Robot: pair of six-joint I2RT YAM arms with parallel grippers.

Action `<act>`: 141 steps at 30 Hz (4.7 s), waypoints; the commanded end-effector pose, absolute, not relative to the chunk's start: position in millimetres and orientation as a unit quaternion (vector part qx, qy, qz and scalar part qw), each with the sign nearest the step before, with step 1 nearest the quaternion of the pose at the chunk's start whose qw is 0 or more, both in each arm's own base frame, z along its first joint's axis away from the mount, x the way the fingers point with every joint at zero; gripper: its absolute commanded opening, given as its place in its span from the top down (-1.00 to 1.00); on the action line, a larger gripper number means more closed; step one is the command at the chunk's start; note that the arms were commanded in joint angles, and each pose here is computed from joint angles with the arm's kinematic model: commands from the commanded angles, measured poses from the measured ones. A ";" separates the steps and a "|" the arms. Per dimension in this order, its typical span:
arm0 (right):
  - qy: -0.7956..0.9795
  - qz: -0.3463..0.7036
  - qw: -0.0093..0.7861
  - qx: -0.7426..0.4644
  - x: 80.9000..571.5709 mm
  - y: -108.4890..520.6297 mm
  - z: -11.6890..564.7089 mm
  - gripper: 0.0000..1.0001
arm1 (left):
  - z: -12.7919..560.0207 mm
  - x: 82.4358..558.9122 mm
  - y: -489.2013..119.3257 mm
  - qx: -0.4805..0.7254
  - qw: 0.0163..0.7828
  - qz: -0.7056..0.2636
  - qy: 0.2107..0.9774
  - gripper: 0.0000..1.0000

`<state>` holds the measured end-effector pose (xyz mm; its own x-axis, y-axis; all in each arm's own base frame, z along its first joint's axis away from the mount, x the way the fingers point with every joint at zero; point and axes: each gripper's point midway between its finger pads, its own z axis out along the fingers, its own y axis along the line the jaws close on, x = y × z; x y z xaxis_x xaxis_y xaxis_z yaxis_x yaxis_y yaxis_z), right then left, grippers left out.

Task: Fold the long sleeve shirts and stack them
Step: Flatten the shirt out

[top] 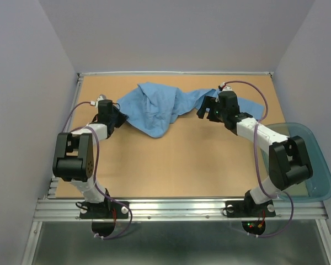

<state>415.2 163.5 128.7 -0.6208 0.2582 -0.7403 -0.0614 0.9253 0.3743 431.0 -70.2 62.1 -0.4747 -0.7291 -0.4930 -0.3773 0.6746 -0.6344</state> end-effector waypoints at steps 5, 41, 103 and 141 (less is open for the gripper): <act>0.842 0.245 0.478 0.049 404.1 179.9 183.2 -0.77 | 225.8 441.9 -71.3 -0.219 0.538 -0.255 0.773 1.00; 0.845 0.324 0.407 0.123 366.9 269.2 127.6 -0.61 | 418.7 324.3 -83.2 -0.119 0.676 -0.228 0.690 1.00; 0.652 0.327 0.684 0.001 428.7 155.3 451.3 0.99 | 505.8 364.2 -23.7 -0.123 0.729 -0.315 0.595 1.00; 0.407 0.317 0.855 -0.049 432.1 147.7 636.2 0.99 | 711.9 343.4 -28.4 0.056 0.875 -0.271 0.397 1.00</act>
<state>476.9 150.5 620.8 0.3587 0.5091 -0.7824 -0.5290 0.8015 0.2790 410.4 -18.2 685.0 0.3749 -0.5394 -0.7540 0.5226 0.7947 -0.3087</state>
